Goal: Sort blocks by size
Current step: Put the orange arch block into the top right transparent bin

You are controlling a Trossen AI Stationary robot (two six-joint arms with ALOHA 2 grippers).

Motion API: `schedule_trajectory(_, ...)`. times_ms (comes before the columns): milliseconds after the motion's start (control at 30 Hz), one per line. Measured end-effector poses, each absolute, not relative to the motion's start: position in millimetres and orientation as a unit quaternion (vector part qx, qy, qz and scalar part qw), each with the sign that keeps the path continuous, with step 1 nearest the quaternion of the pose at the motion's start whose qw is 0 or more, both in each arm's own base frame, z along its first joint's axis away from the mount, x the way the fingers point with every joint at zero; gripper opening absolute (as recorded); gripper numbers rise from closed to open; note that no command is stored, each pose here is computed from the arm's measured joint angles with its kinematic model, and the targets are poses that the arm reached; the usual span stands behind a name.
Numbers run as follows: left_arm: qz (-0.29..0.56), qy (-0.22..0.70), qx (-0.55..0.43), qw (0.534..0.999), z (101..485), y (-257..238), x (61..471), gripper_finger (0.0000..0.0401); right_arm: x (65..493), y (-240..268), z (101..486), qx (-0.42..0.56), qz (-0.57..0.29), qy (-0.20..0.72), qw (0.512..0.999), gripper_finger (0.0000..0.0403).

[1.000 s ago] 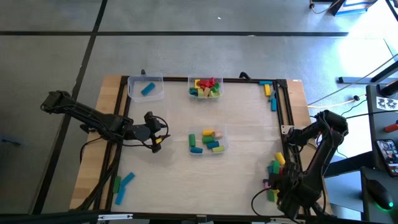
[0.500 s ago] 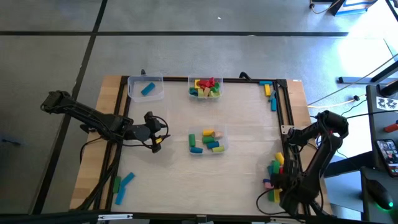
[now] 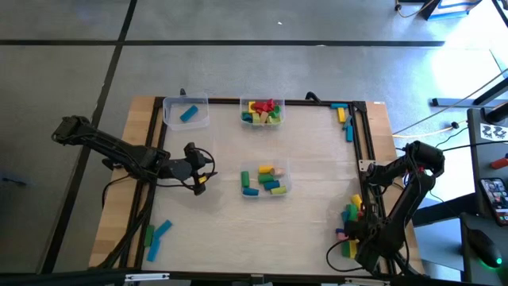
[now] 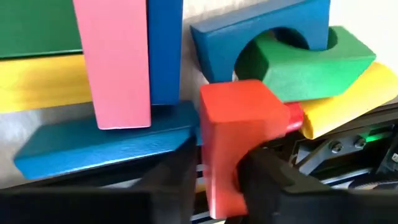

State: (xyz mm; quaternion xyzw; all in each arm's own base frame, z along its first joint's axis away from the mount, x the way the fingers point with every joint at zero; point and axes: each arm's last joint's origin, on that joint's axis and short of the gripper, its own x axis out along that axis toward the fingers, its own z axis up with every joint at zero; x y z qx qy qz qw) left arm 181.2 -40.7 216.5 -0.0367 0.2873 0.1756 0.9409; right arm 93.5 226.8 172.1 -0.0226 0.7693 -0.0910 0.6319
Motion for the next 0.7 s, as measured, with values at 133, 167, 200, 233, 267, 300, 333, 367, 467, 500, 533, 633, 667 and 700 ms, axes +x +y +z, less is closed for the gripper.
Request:
schedule_trajectory(133, 0.176, 0.287, -0.037, 0.941, 216, -41, 181, 0.0218, 94, 227, 172, -0.022, -0.091, 0.769, 0.632, 0.0044)
schedule_trajectory(167, 0.176, 0.287, -0.037, 0.941, 216, -41, 181, 0.0218, 94, 227, 172, -0.022, -0.091, 0.769, 0.633, 0.0043)
schedule_trajectory(200, 0.176, 0.287, -0.037, 0.941, 216, -41, 181, 0.0218, 94, 227, 172, -0.020, -0.090, 0.768, 0.633, 0.0043)
schedule_trajectory(233, 0.176, 0.287, -0.037, 0.941, 216, -41, 181, 0.0218, 94, 227, 172, -0.018, -0.089, 0.768, 0.634, 0.0043)
schedule_trajectory(267, 0.176, 0.287, -0.037, 0.941, 216, -41, 181, 0.0218, 94, 228, 173, -0.016, -0.089, 0.767, 0.635, 0.0043)
schedule_trajectory(300, 0.176, 0.287, -0.037, 0.941, 216, -41, 181, 0.0218, 95, 229, 175, -0.012, -0.090, 0.767, 0.635, 0.0043)
schedule_trajectory(333, 0.176, 0.287, -0.037, 0.941, 216, -41, 181, 0.0218, 96, 230, 178, -0.007, -0.095, 0.766, 0.636, 0.0043)
schedule_trajectory(367, 0.176, 0.287, -0.037, 0.941, 216, -41, 181, 0.0218, 98, 231, 182, -0.003, -0.100, 0.766, 0.635, 0.0044)
schedule_trajectory(467, 0.176, 0.287, -0.037, 0.941, 216, -41, 181, 0.0218, 106, 234, 196, 0.009, -0.106, 0.759, 0.642, 0.0054)
schedule_trajectory(500, 0.176, 0.287, -0.037, 0.941, 216, -41, 181, 0.0218, 111, 234, 200, 0.014, -0.110, 0.753, 0.649, 0.0055)
schedule_trajectory(533, 0.176, 0.287, -0.037, 0.941, 216, -41, 181, 0.0218, 116, 234, 205, 0.019, -0.114, 0.746, 0.656, 0.0055)
schedule_trajectory(633, 0.176, 0.287, -0.037, 0.941, 216, -41, 181, 0.0218, 135, 231, 219, 0.038, -0.128, 0.718, 0.683, 0.0049)
schedule_trajectory(667, 0.175, 0.287, -0.037, 0.941, 216, -41, 181, 0.0218, 142, 230, 224, 0.043, -0.134, 0.704, 0.696, 0.0047)
schedule_trajectory(700, 0.176, 0.287, -0.037, 0.941, 216, -41, 181, 0.0218, 149, 228, 228, 0.048, -0.142, 0.688, 0.710, 0.0046)
